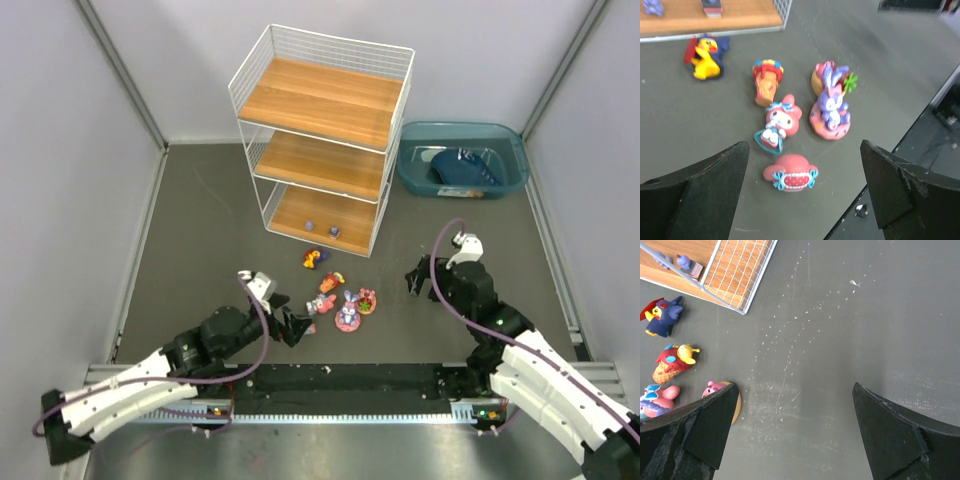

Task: Place and organize the plastic toys onto the shelf

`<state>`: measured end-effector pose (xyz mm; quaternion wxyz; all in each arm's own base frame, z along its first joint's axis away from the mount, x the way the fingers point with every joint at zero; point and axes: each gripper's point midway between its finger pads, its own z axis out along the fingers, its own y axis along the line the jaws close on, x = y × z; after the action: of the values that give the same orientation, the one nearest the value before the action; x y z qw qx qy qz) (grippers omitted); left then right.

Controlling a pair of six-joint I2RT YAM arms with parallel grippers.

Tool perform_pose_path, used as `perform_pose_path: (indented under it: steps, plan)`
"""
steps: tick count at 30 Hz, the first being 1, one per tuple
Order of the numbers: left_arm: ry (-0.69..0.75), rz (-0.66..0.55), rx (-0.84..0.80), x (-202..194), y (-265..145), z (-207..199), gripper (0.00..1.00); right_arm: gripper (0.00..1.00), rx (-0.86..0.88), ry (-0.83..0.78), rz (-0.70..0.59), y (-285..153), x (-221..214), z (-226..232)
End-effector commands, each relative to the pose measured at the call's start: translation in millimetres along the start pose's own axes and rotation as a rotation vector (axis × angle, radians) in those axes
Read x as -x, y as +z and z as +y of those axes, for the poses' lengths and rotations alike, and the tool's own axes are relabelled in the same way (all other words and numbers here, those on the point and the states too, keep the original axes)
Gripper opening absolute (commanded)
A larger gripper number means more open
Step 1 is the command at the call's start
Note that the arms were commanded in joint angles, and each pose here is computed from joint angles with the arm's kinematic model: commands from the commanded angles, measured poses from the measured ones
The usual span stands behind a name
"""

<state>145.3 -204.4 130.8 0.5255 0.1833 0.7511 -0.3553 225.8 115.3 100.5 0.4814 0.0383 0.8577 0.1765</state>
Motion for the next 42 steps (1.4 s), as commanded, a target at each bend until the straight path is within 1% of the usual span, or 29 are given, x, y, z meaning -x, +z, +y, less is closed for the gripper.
perform_pose_path:
  steps: [1,3,4,5,9,13,17,20,23,27,31,35,42]
  plan:
    - [0.074,0.047,0.039,7,12,-9,0.99,0.99,0.011,0.013,-0.036,-1,9,4]
    - [0.109,0.104,0.061,5,22,-13,0.99,0.99,0.014,0.012,-0.039,-1,9,5]
    - [0.119,0.111,0.065,4,24,-15,0.99,0.99,0.015,0.011,-0.041,-2,10,5]
    - [0.116,0.101,0.061,5,27,-17,0.99,0.99,0.014,0.011,-0.041,-2,9,4]
    - [0.102,0.107,0.094,-9,25,-9,0.99,0.99,0.029,0.012,-0.047,-4,9,6]
    - [0.086,0.106,0.079,-14,21,-10,0.99,0.99,0.033,0.012,-0.058,-5,10,6]
    - [0.077,0.176,0.022,-31,19,-20,0.99,0.99,0.035,0.002,-0.050,-4,9,6]
    - [0.085,0.208,0.055,-38,19,-21,0.99,0.99,0.037,0.003,-0.049,-4,9,7]
    - [0.079,0.192,0.100,-37,21,-18,0.99,0.99,0.040,0.004,-0.046,-4,8,7]
    - [0.060,0.209,0.126,-51,20,-15,0.99,0.99,0.046,0.004,-0.046,-4,8,8]
    - [0.080,0.166,0.161,-50,18,-9,0.99,0.99,0.053,0.006,-0.047,-4,8,9]
    - [0.091,0.150,0.173,-50,19,-7,0.99,0.99,0.055,0.001,-0.047,-4,8,9]
    - [0.131,0.177,0.190,-58,23,-6,0.96,0.99,0.062,0.004,-0.049,-4,8,11]
